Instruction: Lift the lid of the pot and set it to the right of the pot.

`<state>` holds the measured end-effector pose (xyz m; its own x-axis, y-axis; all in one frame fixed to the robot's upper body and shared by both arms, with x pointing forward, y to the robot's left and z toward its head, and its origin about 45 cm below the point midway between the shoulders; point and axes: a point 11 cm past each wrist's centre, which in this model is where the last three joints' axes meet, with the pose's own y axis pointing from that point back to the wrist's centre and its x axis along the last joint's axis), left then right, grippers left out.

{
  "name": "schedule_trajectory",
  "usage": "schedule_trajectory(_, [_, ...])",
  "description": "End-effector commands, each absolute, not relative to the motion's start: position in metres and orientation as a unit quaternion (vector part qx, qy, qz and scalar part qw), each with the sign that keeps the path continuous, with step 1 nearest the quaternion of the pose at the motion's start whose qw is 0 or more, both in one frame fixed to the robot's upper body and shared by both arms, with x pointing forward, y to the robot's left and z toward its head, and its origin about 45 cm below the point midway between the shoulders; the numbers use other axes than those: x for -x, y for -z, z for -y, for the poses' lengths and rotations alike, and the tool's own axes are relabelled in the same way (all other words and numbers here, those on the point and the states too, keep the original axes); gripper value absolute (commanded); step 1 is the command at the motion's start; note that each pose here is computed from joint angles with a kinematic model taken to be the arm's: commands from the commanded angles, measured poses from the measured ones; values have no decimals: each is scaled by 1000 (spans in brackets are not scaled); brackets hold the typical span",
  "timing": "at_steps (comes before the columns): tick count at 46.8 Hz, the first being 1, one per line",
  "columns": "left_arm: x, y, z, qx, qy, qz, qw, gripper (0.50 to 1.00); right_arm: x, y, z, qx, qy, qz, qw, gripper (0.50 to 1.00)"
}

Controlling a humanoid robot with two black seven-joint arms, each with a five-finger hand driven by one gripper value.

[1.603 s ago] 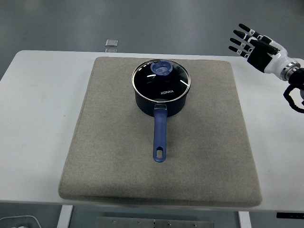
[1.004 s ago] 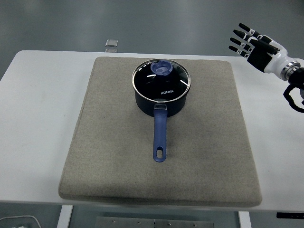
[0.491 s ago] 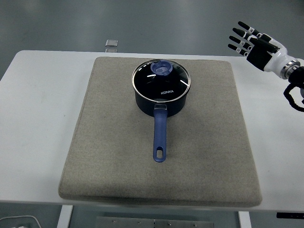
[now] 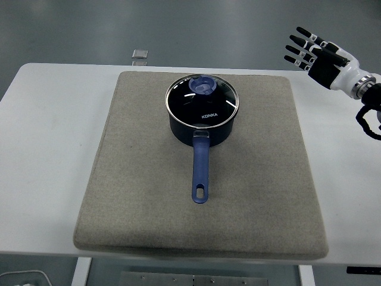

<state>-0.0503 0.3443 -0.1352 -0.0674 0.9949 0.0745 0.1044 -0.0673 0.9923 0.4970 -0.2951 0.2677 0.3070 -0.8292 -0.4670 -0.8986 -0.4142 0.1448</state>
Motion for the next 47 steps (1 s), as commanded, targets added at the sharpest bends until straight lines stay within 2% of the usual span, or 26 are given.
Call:
schedule_trajectory(1, [50, 135, -344, -524, -509, -525, 437, 1000, -497, -269, 297, 806, -239, -538, 69, 915])
schedule_trajectory(14, [50, 135, -344, -524, -509, -525, 437, 1000, -498, -284, 292, 827, -196, -525, 34, 915])
schedule_trajectory(32, [50, 135, -344, -524, -509, -525, 437, 1000, -497, -317, 258, 872, -105, -477, -28, 915])
schedule_trajectory(47, [50, 135, -344, -524, -509, -525, 437, 1000, -497, -340, 239, 891, 14, -439, -115, 913])
